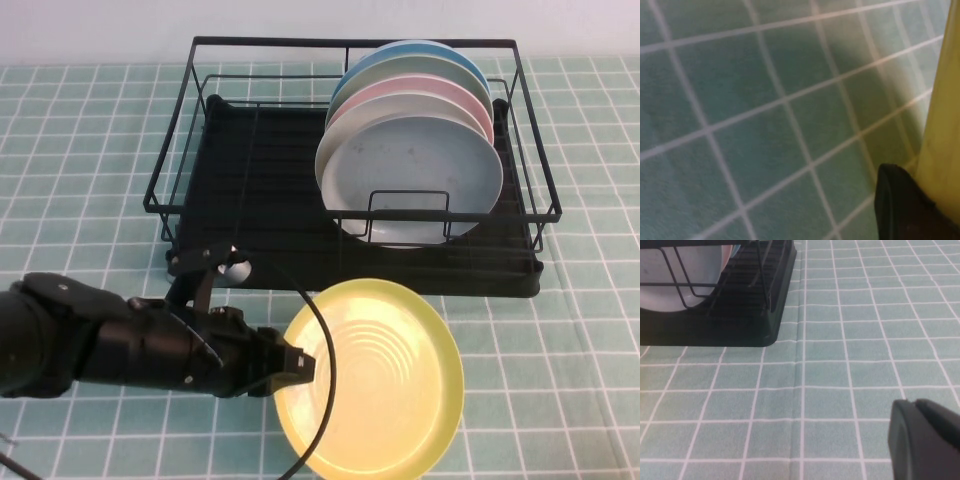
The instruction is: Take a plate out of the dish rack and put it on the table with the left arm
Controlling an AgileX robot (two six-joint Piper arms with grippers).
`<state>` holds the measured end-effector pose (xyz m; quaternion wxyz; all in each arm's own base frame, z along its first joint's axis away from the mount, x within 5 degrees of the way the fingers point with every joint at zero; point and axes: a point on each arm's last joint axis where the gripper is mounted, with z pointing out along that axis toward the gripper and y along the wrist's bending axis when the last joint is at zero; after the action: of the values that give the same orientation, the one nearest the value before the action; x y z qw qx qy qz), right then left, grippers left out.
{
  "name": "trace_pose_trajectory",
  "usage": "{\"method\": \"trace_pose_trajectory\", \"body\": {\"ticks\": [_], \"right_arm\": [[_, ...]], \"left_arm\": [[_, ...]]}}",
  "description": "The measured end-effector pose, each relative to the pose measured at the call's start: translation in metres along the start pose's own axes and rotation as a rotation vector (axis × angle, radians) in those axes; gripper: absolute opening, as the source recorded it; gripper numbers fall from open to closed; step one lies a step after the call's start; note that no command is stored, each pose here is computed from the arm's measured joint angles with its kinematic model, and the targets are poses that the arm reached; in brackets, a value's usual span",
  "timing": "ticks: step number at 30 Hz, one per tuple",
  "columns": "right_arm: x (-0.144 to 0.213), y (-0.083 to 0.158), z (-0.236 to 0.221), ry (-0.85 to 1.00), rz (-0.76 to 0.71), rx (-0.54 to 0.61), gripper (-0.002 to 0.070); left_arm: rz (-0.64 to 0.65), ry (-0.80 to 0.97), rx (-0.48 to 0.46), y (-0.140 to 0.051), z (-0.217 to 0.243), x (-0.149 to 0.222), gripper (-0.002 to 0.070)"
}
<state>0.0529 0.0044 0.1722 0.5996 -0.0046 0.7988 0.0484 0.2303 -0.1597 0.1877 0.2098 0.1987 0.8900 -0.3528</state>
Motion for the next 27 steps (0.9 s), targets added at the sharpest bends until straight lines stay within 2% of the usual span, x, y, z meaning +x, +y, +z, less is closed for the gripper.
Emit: {"method": "trace_pose_trajectory", "body": {"ticks": [5, 7, 10, 14, 17, 23, 25, 27], "right_arm": [[0.0, 0.0, 0.0, 0.0, 0.0, 0.0, -0.0018], [0.0, 0.0, 0.0, 0.0, 0.0, 0.0, -0.0018], [0.0, 0.0, 0.0, 0.0, 0.0, 0.0, -0.0018], [0.0, 0.0, 0.0, 0.0, 0.0, 0.0, -0.0018], [0.0, 0.0, 0.0, 0.0, 0.0, 0.0, -0.0018], [0.0, 0.0, 0.0, 0.0, 0.0, 0.0, -0.0018], [0.0, 0.0, 0.0, 0.0, 0.0, 0.0, -0.0018], [0.0, 0.0, 0.0, 0.0, 0.0, 0.0, -0.0018]], "left_arm": [[-0.017, 0.002, -0.031, 0.013, 0.014, 0.002, 0.0074], [-0.013, -0.006, -0.042, 0.016, 0.017, 0.001, 0.0095], [0.014, -0.018, -0.099, 0.023, 0.019, 0.001, 0.0187], [0.039, -0.034, -0.191, 0.033, 0.019, -0.001, 0.0364], [0.049, -0.045, -0.221, 0.037, 0.016, -0.003, 0.044], [0.142, -0.149, -0.27, 0.035, -0.023, -0.017, 0.0467], [0.187, -0.206, -0.288, 0.028, -0.043, -0.022, 0.0449], [0.251, -0.267, -0.307, 0.017, -0.065, -0.026, 0.0378]]}}
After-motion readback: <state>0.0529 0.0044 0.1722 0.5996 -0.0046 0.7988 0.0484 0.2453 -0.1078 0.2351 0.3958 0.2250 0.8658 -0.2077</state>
